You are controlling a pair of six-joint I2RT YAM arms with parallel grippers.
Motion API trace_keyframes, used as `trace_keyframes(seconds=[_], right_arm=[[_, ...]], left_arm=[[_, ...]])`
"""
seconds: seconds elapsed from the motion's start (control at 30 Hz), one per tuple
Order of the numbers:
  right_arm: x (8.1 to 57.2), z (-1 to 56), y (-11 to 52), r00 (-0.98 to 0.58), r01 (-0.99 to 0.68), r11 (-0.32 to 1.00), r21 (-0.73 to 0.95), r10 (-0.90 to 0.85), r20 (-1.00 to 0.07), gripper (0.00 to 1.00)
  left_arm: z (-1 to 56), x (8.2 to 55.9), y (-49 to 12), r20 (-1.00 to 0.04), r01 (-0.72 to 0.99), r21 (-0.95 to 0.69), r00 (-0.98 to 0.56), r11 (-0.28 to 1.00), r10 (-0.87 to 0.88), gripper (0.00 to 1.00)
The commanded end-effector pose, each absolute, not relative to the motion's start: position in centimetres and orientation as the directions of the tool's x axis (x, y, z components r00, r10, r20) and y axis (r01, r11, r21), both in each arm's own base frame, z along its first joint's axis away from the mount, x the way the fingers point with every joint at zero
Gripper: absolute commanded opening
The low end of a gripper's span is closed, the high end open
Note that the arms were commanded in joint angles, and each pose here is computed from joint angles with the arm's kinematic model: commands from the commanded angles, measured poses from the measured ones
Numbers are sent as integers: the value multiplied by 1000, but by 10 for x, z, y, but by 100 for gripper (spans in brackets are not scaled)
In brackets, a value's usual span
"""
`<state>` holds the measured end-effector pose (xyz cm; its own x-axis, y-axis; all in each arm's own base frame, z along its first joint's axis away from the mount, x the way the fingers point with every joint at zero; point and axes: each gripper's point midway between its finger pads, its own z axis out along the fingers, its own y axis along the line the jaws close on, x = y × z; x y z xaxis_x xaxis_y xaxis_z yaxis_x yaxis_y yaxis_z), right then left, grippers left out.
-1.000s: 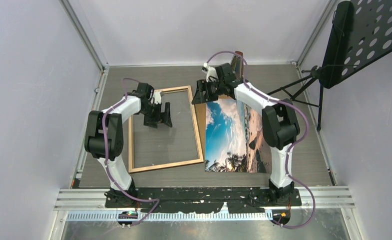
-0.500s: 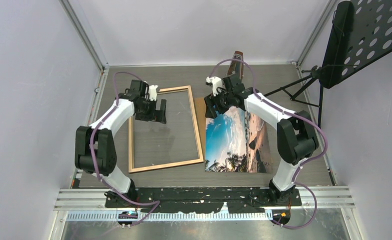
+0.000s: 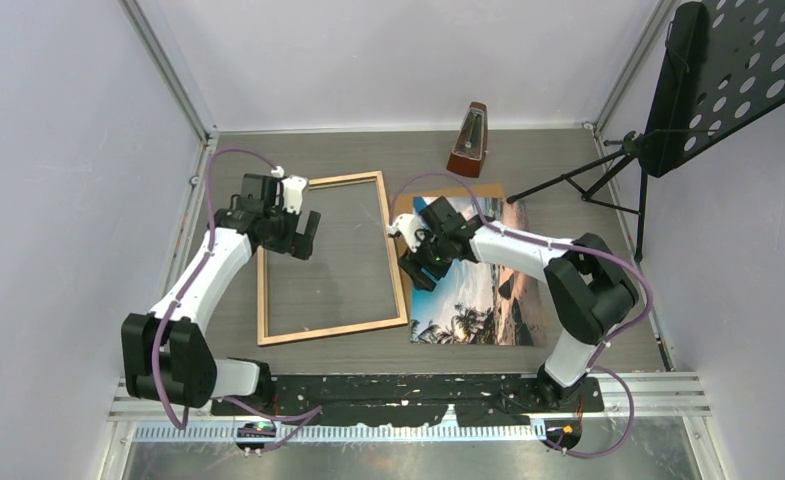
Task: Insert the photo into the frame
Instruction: Move the photo frame to the center of the board.
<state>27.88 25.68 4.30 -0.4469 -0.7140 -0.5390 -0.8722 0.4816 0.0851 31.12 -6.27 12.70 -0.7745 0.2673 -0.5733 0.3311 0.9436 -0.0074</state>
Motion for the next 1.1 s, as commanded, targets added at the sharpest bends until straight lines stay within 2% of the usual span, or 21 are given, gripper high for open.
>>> trace_keyframes(seconds=[0.0,0.37,0.77,0.9,1.07], right_arm=[[282,60,267,-333,-895,444,-53,-740,-584,69],[266,51,296,-256,-902,406,-151,-781,-570,68],[256,52,336,-231,-924,365,-115,-771,-594,68],[260,63,344,-239,-918,381,-108,-751,-616,68],[269,94,325,-231,-883,437,-173,-723,-651,69]], left_arm=[[131,306,-50,-578,342,68,-752,937,316,100],[132,298,-41,-576,323,55,-762,945,295,100],[137,292,-28,-590,294,38,-765,955,259,100],[137,290,-33,-593,305,10,-765,952,251,100],[141,294,-49,-610,330,-70,-761,941,221,100]])
